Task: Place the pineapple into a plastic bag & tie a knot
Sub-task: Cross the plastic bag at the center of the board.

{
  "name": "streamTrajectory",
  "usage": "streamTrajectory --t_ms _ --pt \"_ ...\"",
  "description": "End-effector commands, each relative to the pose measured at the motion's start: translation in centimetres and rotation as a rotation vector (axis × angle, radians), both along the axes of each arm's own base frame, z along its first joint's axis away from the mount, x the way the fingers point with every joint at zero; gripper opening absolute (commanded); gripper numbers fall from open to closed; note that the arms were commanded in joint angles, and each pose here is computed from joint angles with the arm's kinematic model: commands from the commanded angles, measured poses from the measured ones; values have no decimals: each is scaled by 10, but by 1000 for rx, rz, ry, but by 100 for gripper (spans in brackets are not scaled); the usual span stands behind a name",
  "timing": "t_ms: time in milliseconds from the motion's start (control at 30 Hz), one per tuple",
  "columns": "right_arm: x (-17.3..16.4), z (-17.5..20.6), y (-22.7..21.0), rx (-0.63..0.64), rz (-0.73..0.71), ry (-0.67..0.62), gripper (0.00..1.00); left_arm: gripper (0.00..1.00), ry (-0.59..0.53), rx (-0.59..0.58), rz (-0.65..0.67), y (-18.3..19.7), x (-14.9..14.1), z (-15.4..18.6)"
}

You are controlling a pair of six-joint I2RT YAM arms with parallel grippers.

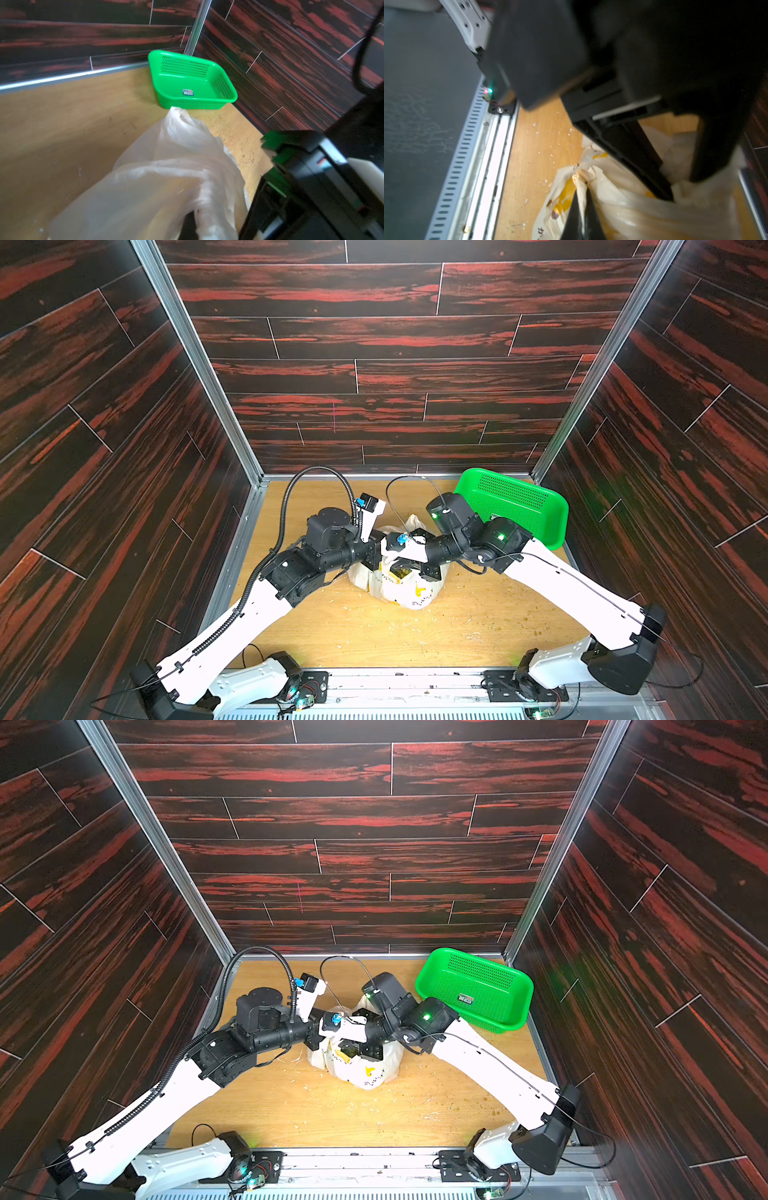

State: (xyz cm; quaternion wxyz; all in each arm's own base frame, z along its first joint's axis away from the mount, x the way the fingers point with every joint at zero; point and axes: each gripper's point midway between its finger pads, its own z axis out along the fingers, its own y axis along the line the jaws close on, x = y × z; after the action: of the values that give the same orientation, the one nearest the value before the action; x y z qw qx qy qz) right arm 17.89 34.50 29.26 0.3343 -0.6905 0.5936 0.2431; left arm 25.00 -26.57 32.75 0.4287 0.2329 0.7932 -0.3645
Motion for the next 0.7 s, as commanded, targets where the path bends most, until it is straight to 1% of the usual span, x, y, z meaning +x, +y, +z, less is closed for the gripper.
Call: streamTrajectory --t_ms 0,133,300,433,567,667 --pt "-3 -21 -9 -81 -6 -9 0 0 -75 -29 4 4 -1 29" --pt "-5 -18 -16 -74 -21 -25 0 0 -85 -12 17 10 -3 28" --pt "-10 -13 -20 -50 -19 -25 0 0 -74 -73 12 7 -5 37" --pt "-21 -2 -14 34 9 9 0 0 -54 -113 15 3 -4 37" --pt "-28 8 -19 98 15 -4 0 0 -56 -135 27 5 -3 42" --pt "-30 28 -22 191 -2 18 0 0 -65 -133 18 5 -5 45"
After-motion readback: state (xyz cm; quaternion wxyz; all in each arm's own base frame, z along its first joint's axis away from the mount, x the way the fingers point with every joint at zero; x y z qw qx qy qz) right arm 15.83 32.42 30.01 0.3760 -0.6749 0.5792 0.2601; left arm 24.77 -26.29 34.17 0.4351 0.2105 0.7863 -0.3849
